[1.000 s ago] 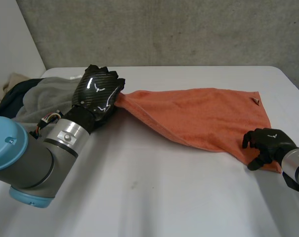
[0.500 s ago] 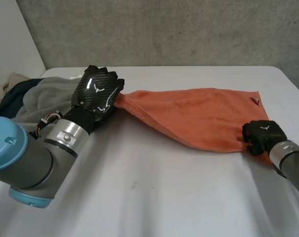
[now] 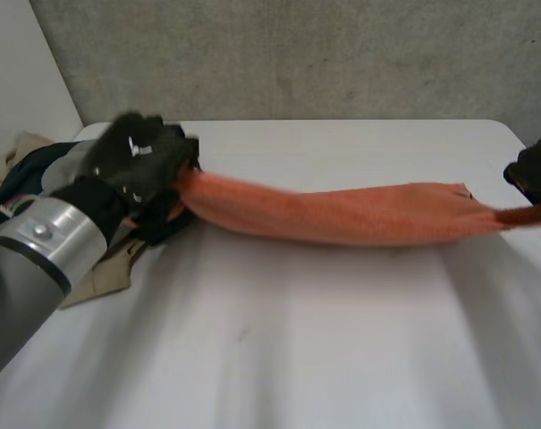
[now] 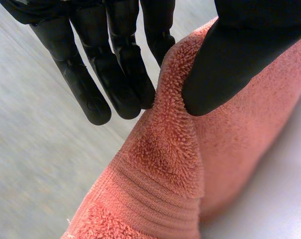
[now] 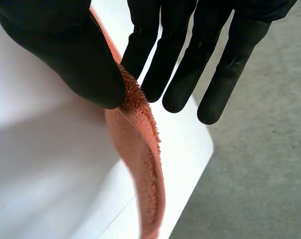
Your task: Fold the laundry.
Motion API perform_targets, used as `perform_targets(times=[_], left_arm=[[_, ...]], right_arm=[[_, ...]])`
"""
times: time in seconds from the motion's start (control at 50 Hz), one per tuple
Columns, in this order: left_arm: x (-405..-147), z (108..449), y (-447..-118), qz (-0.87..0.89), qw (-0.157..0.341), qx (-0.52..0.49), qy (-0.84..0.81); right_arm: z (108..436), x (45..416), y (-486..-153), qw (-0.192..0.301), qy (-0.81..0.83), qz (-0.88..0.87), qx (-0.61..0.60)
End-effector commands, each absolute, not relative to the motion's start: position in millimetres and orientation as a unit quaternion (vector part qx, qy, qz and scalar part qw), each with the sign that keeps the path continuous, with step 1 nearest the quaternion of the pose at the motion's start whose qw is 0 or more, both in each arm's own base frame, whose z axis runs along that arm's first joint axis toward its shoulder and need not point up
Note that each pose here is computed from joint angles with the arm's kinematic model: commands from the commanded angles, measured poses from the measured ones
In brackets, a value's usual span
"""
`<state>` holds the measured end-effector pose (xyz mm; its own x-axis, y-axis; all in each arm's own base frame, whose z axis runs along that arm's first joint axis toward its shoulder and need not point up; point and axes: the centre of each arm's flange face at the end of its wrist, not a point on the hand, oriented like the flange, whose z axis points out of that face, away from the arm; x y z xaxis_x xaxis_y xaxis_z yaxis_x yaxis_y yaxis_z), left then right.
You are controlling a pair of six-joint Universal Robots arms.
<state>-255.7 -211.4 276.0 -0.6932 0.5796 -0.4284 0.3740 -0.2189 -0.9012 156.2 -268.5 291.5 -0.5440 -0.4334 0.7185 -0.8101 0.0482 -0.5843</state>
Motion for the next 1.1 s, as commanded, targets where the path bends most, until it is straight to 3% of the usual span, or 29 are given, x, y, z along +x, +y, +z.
perform_targets(times=[0.02, 0.12, 0.2, 0.26, 0.3, 0.44, 0.52, 0.68, 0.78, 0.94, 1.1], left_arm=[[-259, 230, -223, 0.597, 0.080, -0.407, -0.686], [-277, 211, -272, 0.616, 0.058, -0.419, -0.665], [-295, 228, -315, 0.677, 0.028, -0.421, -0.603], [-306, 255, -343, 0.734, 0.009, -0.407, -0.544], [-316, 293, -366, 0.797, -0.009, -0.377, -0.471], [-321, 406, -383, 0.939, -0.039, -0.251, -0.231], [-316, 419, -381, 0.948, -0.015, -0.231, -0.217], [-317, 374, -385, 0.912, 0.001, -0.265, -0.313], [-317, 334, -382, 0.882, 0.008, -0.292, -0.369], [-319, 239, -364, 0.805, 0.003, -0.362, -0.469], [-310, 145, -307, 0.678, 0.009, -0.453, -0.578]], right_arm=[[262, 152, -273, 0.162, -0.731, 0.473, 0.465], [220, 155, -315, 0.141, -0.751, 0.455, 0.458], [227, 153, -356, 0.167, -0.737, 0.519, 0.399], [264, 152, -391, 0.201, -0.694, 0.608, 0.329], [289, 156, -403, 0.210, -0.659, 0.661, 0.293], [395, 163, -419, 0.223, -0.440, 0.855, 0.159], [414, 166, -414, 0.228, -0.395, 0.877, 0.151], [391, 170, -420, 0.215, -0.424, 0.862, 0.178], [346, 173, -429, 0.191, -0.493, 0.821, 0.216], [237, 175, -427, 0.162, -0.637, 0.699, 0.281], [169, 169, -389, 0.146, -0.720, 0.596, 0.325]])
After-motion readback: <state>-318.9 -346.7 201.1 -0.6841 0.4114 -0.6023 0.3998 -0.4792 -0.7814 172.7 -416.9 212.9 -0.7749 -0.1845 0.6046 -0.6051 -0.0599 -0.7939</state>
